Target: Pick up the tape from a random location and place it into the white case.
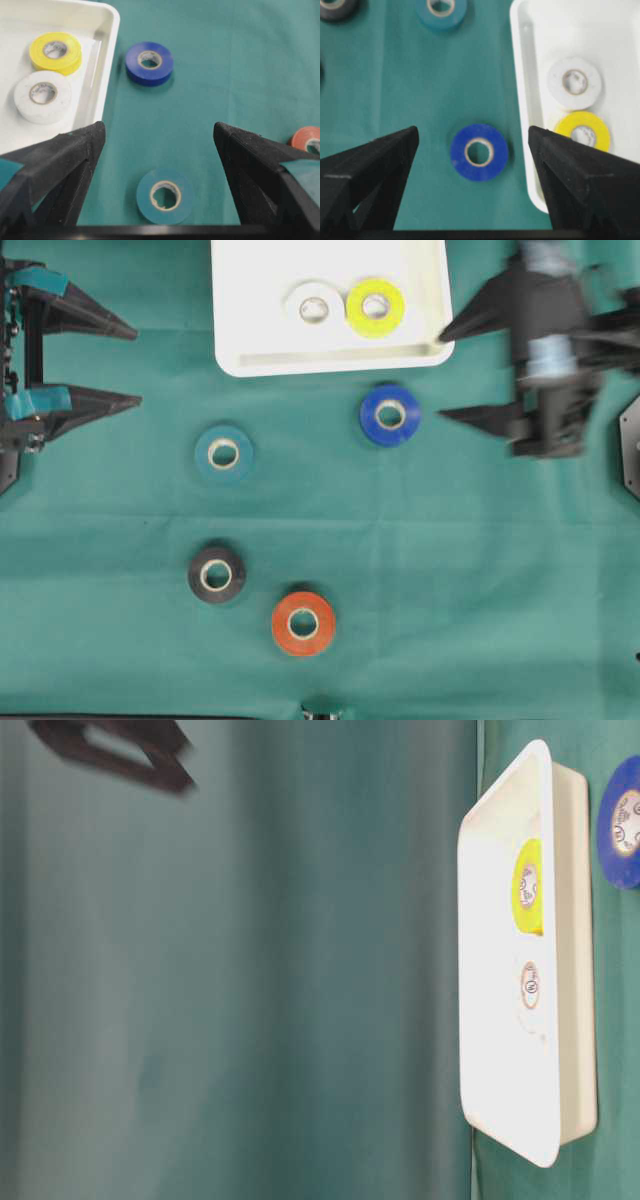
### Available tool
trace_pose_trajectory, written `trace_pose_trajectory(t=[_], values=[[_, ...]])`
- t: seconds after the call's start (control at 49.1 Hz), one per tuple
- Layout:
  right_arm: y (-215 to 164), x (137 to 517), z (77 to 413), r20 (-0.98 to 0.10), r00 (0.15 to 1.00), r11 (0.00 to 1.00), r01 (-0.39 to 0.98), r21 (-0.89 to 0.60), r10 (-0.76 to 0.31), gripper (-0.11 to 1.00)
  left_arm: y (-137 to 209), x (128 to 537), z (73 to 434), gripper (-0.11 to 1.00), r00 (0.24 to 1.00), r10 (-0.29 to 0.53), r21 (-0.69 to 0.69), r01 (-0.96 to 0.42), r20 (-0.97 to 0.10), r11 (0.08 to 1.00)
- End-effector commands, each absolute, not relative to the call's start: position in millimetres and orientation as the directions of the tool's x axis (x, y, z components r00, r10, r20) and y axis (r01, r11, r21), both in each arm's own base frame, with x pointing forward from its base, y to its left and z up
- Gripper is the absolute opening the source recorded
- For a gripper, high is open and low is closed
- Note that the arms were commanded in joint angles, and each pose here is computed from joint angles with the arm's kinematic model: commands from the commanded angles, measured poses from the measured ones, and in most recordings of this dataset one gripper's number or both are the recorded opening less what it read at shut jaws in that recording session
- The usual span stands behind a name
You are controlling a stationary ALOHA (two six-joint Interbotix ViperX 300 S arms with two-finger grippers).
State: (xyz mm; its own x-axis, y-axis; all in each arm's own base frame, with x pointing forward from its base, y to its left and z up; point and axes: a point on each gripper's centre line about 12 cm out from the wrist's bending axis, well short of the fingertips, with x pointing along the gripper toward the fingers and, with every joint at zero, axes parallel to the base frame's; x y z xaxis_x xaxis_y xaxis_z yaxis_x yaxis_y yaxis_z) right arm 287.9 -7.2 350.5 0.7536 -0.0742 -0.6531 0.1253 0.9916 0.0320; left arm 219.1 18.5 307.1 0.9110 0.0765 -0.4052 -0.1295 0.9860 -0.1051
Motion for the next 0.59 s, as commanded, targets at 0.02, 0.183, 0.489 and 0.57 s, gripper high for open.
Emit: trace_pose_trajectory(t=[0.02,0.183,0.489,0.57], values=[[-7,260,364,-0.565,0.822,0.992,0.117,0.048,-0.070,0.86,19,221,314,0.99,0.919,0.080,-0.105,-0.130,-0.387,0.986],[-6,230,358,-0.503,0.862,0.992,0.111,0.064,-0.064,0.86,19,220,314,0.99,0.918,0.079,-0.104,-0.129,-0.388,0.986],[-4,207,317,-0.427,0.903,0.991,0.093,0.091,-0.045,0.86,19,219,315,0.99,0.922,0.080,-0.108,-0.130,-0.378,0.986],[-4,203,305,-0.412,0.910,0.992,0.087,0.093,-0.042,0.86,19,217,315,0.99,0.923,0.080,-0.107,-0.129,-0.376,0.986]])
